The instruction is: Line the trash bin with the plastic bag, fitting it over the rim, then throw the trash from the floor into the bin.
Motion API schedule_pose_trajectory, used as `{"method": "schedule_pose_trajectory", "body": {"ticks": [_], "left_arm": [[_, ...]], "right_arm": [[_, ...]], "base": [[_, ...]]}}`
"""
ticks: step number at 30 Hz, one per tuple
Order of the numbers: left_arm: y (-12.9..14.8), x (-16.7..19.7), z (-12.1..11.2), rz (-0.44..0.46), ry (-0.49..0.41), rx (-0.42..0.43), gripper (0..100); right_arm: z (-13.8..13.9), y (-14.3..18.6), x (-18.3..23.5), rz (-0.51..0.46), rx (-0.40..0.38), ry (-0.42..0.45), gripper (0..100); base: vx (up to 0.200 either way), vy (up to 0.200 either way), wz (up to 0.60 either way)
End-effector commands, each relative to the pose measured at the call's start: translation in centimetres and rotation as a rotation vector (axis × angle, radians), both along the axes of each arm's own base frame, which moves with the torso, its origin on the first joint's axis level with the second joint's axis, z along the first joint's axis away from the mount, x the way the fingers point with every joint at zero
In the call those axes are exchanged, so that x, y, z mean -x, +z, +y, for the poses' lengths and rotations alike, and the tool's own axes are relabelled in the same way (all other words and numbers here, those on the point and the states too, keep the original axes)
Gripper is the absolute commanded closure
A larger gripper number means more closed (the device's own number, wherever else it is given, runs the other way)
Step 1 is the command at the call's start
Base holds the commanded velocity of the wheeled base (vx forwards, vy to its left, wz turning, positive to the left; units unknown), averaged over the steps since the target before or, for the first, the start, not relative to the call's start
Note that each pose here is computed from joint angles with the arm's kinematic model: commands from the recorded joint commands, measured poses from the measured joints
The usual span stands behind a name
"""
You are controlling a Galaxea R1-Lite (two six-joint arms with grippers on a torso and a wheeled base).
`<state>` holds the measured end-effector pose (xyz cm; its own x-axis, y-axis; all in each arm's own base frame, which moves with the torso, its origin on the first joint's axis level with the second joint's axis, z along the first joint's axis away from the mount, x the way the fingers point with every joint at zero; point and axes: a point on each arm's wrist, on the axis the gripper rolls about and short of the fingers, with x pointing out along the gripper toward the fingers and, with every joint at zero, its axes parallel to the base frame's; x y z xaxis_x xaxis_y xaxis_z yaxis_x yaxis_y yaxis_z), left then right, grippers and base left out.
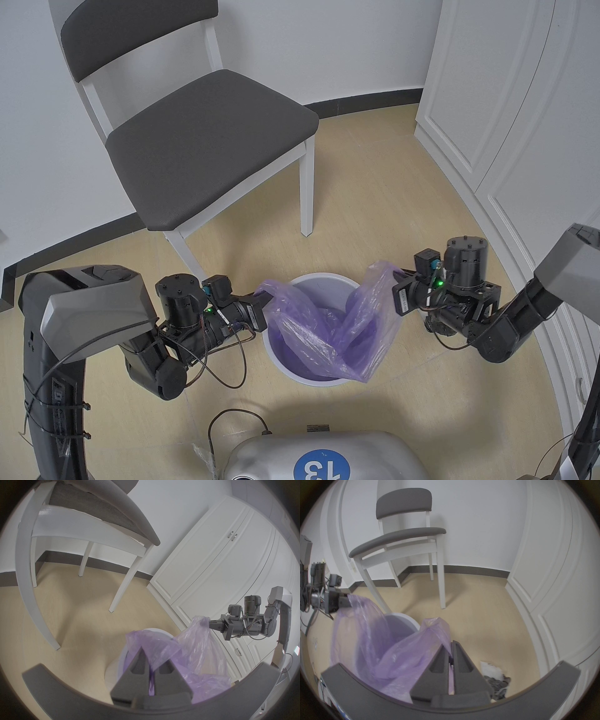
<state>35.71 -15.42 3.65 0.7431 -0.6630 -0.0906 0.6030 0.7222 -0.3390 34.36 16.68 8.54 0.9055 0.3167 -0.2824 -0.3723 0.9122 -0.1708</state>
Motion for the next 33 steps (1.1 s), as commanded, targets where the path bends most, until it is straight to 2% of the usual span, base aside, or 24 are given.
{"method": "schedule_pose_trajectory", "body": {"ticks": [1, 7, 14, 15, 19, 25, 33], "left_arm": [[-0.3, 0.5, 0.5, 0.012, 0.006, -0.004, 100], [-0.5, 1.1, 0.7, 0.005, 0.006, -0.001, 100], [-0.4, 1.5, 1.9, 0.018, 0.033, -0.013, 100], [0.2, 1.9, 3.2, 0.022, 0.061, -0.015, 100], [0.4, 3.3, 4.5, 0.061, 0.074, -0.032, 100], [-0.5, 5.3, 4.8, 0.108, 0.059, -0.087, 100], [-1.5, 7.6, 4.5, 0.149, 0.026, -0.123, 100]], "right_arm": [[3.0, -0.8, 0.8, 0.013, -0.003, 0.076, 100], [4.0, -0.8, 1.0, 0.037, 0.018, 0.098, 100], [1.5, 0.2, 1.6, 0.047, 0.064, 0.048, 100], [-0.4, 0.8, 2.6, 0.05, 0.108, 0.031, 100], [-2.4, 1.9, 4.6, 0.068, 0.169, 0.022, 100], [-3.6, 3.2, 6.9, 0.125, 0.204, 0.029, 100], [-4.1, 2.1, 9.1, 0.184, 0.235, 0.047, 100]], "base": [[0.0, 0.0, 0.0], [0.0, 0.0, 0.0], [0.0, 0.0, 0.0], [0.0, 0.0, 0.0], [0.0, 0.0, 0.0], [0.0, 0.0, 0.0], [0.0, 0.0, 0.0]]}}
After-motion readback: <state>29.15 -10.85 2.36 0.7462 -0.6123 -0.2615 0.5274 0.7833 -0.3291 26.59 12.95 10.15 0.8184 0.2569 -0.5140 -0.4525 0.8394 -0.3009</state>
